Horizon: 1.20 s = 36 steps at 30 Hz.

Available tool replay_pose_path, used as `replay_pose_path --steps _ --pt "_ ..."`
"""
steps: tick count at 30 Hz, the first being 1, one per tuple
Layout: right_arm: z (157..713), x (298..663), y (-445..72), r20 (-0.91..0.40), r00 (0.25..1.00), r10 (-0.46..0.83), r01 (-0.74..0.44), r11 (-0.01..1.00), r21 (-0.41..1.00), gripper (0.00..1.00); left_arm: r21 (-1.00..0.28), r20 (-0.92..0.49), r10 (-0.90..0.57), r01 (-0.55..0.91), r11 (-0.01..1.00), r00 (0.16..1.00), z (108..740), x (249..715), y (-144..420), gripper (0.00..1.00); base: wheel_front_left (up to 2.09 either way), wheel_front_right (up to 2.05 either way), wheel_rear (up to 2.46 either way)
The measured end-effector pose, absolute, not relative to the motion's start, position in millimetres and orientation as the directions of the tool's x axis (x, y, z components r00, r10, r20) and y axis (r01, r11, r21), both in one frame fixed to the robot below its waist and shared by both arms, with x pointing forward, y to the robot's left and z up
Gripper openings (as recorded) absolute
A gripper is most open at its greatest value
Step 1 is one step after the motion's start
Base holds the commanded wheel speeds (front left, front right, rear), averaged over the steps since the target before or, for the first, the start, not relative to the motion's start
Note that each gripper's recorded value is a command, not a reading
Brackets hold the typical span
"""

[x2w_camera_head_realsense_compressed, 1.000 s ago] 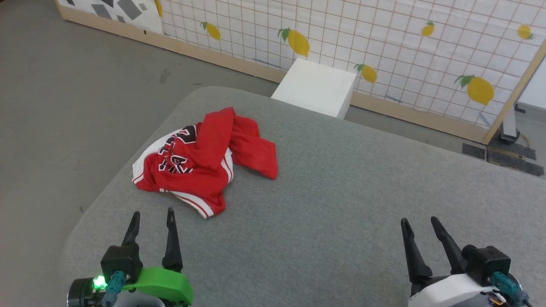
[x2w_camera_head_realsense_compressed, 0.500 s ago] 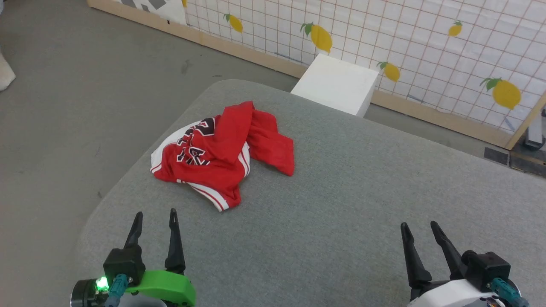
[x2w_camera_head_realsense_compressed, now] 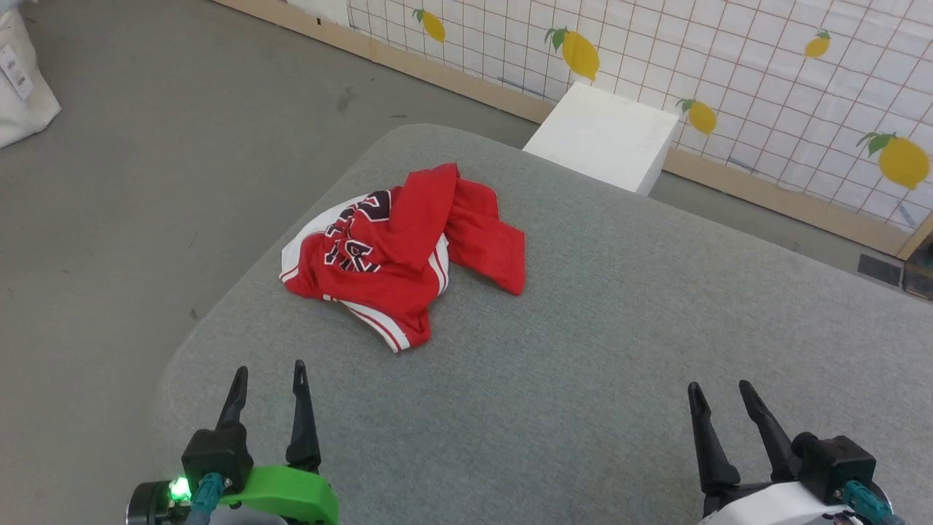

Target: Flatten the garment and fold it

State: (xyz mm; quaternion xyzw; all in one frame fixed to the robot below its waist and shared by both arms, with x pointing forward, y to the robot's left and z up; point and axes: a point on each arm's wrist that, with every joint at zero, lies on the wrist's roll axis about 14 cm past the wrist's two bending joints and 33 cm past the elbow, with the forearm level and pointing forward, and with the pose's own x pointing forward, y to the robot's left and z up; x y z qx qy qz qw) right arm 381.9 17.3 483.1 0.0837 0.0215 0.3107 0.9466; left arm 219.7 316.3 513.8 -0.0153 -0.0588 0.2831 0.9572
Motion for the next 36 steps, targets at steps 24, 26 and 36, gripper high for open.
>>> replay_pose_path --steps 24,26,36 --pt "485 428 -2 0.022 0.851 0.525 -0.525 0.846 0.094 1.0 -0.214 -0.065 0.41 -0.414 0.885 0.91 556 360 383 1.0 0.0 0.0 0.0" --pt "481 437 -12 0.009 0.866 0.5 -0.499 0.862 0.086 1.0 -0.221 -0.161 0.394 -0.422 0.879 0.905 549 379 393 1.0 0.0 0.0 0.0" --pt "426 461 -76 -0.119 0.934 0.338 -0.33 0.94 0.083 1.0 -0.201 -0.691 0.197 -0.447 0.872 0.696 424 426 365 1.0 0.0 0.0 0.0"
